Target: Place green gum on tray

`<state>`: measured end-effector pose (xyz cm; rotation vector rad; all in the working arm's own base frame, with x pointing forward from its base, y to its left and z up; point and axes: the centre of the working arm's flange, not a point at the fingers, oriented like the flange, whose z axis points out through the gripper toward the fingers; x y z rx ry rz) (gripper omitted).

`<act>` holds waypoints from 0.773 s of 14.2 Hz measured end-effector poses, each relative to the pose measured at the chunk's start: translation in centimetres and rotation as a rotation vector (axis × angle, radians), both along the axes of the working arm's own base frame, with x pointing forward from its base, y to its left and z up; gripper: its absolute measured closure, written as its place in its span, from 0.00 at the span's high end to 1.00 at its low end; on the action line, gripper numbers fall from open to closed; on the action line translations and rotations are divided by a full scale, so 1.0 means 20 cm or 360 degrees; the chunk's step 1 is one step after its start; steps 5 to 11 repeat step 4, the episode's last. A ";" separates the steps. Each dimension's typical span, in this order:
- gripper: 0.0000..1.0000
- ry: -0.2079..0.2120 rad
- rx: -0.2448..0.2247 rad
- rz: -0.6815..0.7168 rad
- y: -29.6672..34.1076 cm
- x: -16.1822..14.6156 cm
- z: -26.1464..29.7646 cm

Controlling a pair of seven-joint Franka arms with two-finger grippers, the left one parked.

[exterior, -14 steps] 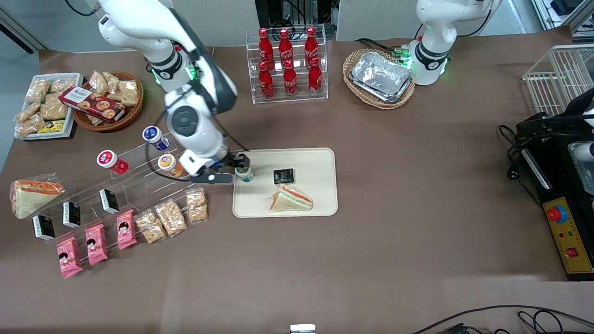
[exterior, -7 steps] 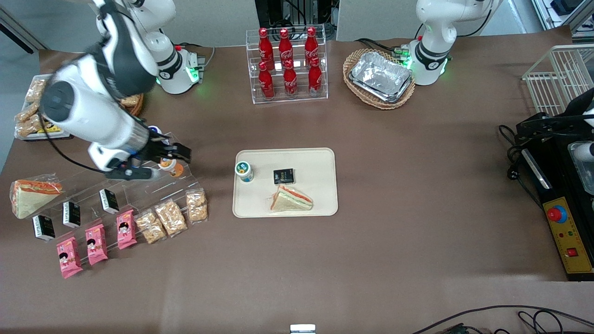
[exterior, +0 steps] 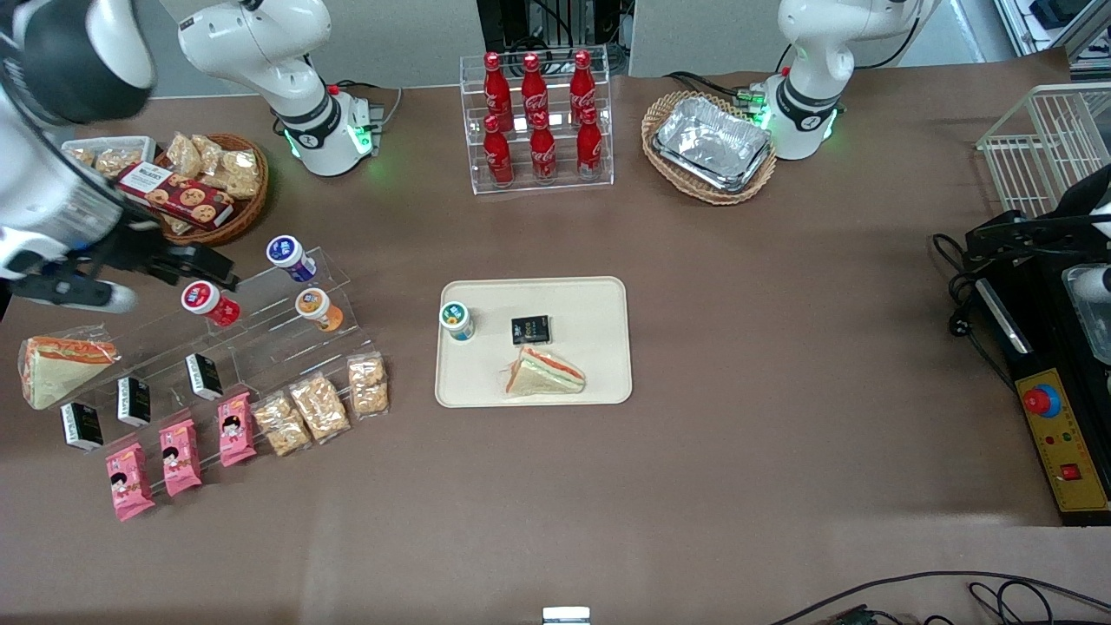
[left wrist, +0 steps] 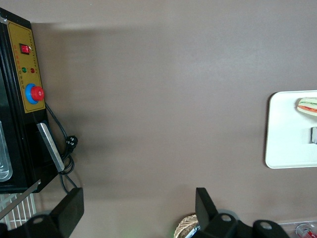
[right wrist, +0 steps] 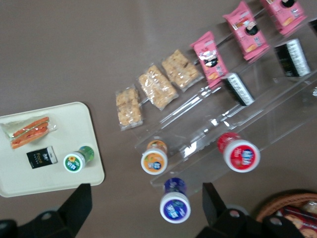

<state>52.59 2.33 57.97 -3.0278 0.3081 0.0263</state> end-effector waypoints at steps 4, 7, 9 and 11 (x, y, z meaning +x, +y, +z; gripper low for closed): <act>1.00 -0.0056 -0.0009 0.0014 -0.23 0.03 0.19; 1.00 -0.0056 -0.0009 0.0014 -0.23 0.03 0.19; 1.00 -0.0056 -0.0009 0.0014 -0.23 0.03 0.19; 1.00 -0.0056 -0.0009 0.0014 -0.23 0.03 0.19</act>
